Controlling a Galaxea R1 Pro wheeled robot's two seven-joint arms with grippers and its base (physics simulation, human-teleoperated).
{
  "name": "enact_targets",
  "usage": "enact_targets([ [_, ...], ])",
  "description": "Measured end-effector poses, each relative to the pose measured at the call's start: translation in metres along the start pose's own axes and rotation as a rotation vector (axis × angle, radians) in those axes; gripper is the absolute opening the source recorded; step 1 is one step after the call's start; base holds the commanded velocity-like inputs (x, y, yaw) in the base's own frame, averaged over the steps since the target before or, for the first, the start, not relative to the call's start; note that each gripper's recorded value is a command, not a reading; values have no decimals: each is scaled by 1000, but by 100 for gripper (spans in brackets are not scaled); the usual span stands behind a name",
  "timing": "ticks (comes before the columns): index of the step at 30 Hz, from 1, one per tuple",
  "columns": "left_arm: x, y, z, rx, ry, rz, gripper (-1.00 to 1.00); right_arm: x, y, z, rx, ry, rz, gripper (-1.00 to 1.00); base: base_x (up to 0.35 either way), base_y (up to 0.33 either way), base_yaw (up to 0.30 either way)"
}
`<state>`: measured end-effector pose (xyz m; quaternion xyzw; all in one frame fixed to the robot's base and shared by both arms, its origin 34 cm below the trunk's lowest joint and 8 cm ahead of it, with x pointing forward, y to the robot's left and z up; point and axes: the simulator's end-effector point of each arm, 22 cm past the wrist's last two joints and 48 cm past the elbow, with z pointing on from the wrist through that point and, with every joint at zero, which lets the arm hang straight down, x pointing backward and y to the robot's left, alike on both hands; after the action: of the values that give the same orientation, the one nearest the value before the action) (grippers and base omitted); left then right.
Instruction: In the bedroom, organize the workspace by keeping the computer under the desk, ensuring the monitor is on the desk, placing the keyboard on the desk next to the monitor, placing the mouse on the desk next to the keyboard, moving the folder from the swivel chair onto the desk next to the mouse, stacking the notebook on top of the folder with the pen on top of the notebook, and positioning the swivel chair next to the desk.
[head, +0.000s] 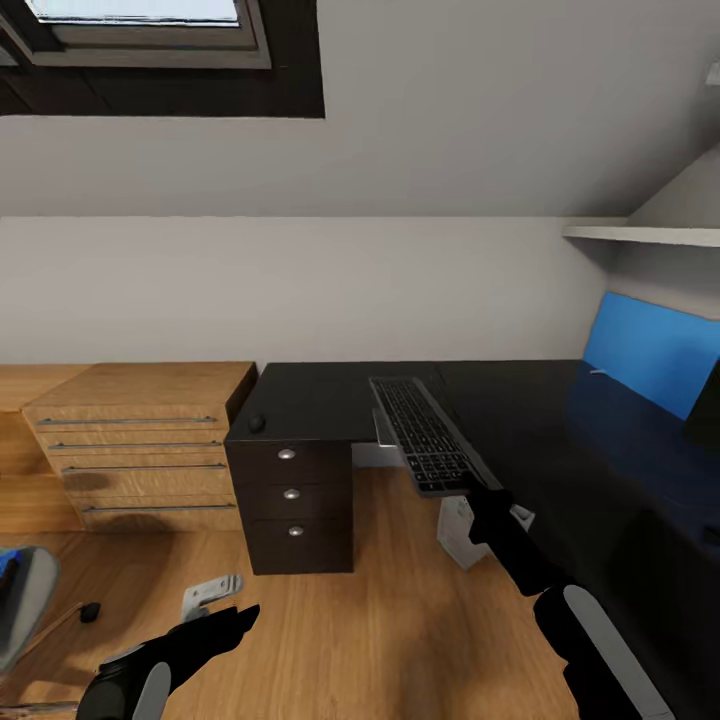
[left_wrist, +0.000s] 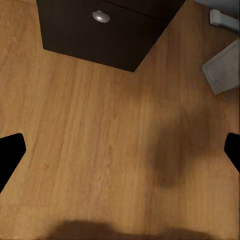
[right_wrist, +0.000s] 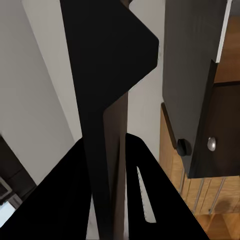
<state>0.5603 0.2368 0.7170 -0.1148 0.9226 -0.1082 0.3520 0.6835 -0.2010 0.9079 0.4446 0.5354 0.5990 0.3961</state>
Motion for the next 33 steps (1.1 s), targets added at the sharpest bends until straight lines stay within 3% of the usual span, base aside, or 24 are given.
enact_targets([
  [17,-19,-8,-20,1,1,-4,100,-11,28,1,2,-21,12,-100,-333,-42,0],
  [25,-30,-6,-31,1,-4,-36,100,-11,42,1,0,-25,13,-100,-344,-1,0],
  [33,-37,-8,-40,-7,-3,-36,100,-24,59,0,-7,-55,12,-100,-330,-185,0],
])
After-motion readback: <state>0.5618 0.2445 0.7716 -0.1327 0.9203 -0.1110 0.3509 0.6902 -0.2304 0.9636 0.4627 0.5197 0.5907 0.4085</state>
